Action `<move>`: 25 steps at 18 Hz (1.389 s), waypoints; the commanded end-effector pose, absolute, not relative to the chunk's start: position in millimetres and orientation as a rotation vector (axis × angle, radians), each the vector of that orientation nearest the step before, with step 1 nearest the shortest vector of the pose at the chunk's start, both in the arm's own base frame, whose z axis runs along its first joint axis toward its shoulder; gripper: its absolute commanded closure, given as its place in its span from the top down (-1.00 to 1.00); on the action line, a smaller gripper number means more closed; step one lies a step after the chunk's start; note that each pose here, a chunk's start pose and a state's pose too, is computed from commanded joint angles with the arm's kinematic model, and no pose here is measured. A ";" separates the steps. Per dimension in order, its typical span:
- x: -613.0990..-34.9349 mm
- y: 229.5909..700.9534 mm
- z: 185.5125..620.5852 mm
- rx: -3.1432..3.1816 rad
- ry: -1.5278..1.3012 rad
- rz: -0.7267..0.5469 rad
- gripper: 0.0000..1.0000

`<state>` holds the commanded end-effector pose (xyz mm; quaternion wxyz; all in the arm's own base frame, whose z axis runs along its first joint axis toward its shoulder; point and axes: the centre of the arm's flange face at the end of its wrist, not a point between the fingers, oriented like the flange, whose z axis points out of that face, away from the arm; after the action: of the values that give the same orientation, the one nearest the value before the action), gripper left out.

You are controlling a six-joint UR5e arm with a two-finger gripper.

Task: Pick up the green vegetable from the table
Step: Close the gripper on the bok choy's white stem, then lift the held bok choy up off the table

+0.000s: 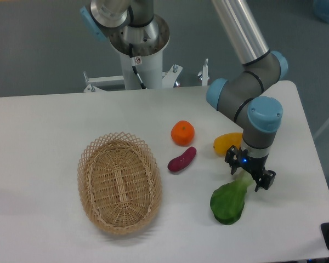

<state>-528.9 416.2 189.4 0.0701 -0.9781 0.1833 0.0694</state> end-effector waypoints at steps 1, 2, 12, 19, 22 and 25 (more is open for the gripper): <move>-529.0 416.3 189.5 -2.942 0.551 0.211 0.74; -529.5 416.4 190.2 -2.943 0.552 0.214 0.66; -530.7 415.2 194.1 -2.965 0.552 0.235 -0.26; -536.3 416.9 212.6 -2.952 0.540 0.282 -0.33; -539.0 418.4 263.9 -2.926 0.537 0.365 -0.33; -518.3 419.6 307.5 -2.929 0.557 0.331 -0.32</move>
<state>-518.3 419.6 307.5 0.0710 -0.9739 0.1853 0.1099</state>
